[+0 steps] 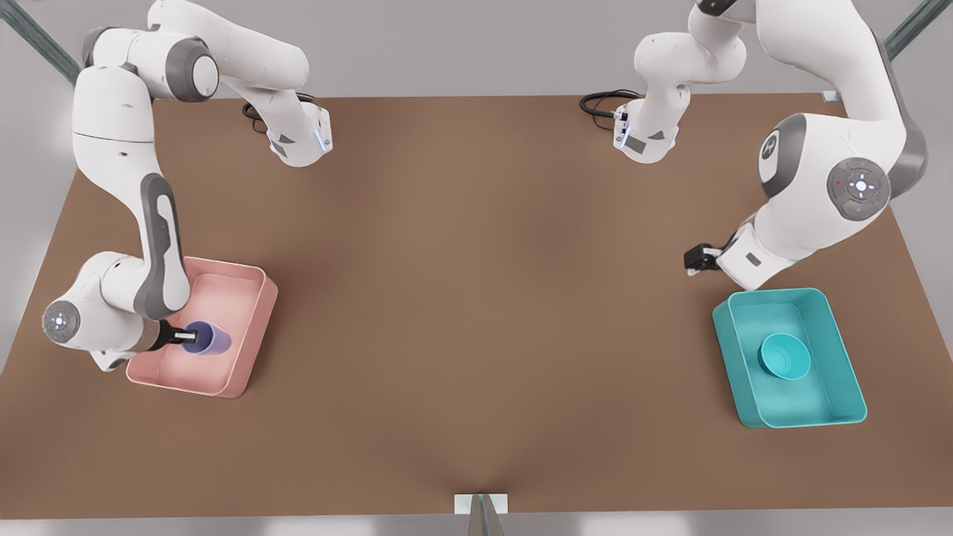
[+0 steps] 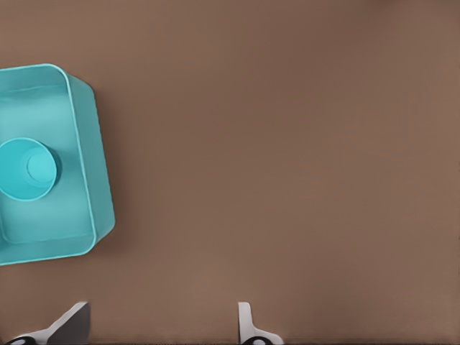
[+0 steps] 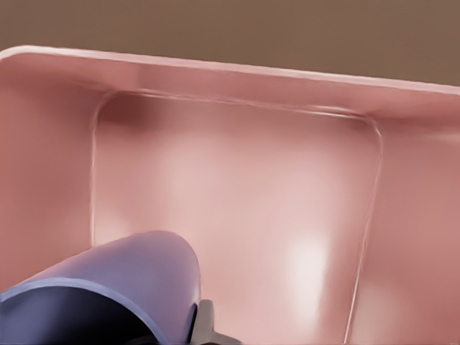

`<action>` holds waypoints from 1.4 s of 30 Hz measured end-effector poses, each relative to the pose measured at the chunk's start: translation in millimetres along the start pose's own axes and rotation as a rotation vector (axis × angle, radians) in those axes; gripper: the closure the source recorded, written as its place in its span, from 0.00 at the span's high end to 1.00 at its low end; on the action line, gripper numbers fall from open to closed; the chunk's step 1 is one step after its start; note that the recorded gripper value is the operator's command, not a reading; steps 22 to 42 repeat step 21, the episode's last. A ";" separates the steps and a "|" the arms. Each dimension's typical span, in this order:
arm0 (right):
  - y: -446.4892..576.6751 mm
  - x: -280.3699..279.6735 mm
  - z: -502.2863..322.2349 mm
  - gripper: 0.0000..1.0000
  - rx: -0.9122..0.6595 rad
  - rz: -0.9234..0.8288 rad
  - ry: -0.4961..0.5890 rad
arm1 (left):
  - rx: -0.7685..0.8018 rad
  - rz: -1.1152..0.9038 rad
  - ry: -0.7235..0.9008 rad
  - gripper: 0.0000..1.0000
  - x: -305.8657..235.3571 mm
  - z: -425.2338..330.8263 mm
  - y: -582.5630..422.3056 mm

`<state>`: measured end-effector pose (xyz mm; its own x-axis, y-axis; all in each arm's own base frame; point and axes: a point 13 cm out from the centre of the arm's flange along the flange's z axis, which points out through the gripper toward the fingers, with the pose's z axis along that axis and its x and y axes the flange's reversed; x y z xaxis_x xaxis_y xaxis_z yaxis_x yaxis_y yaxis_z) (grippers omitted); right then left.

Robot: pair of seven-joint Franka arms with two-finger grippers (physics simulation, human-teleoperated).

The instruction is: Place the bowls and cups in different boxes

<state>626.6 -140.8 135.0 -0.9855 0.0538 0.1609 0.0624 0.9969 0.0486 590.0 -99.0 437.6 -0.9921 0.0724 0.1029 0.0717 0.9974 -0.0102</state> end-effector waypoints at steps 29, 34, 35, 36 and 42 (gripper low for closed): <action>115.5 120.9 -321.0 1.00 0.046 -0.125 -0.017 | -0.004 -0.056 0.071 1.00 15.3 8.0 1.9; 115.5 120.9 -321.0 1.00 0.046 -0.125 -0.017 | -0.004 -0.056 0.071 1.00 15.3 8.0 1.9; 115.5 120.9 -321.0 1.00 0.046 -0.125 -0.017 | -0.004 -0.056 0.071 1.00 15.3 8.0 1.9; 115.5 120.9 -321.0 1.00 0.046 -0.125 -0.017 | -0.004 -0.056 0.071 1.00 15.3 8.0 1.9; 115.5 120.9 -321.0 1.00 0.046 -0.125 -0.017 | -0.004 -0.056 0.071 1.00 15.3 8.0 1.9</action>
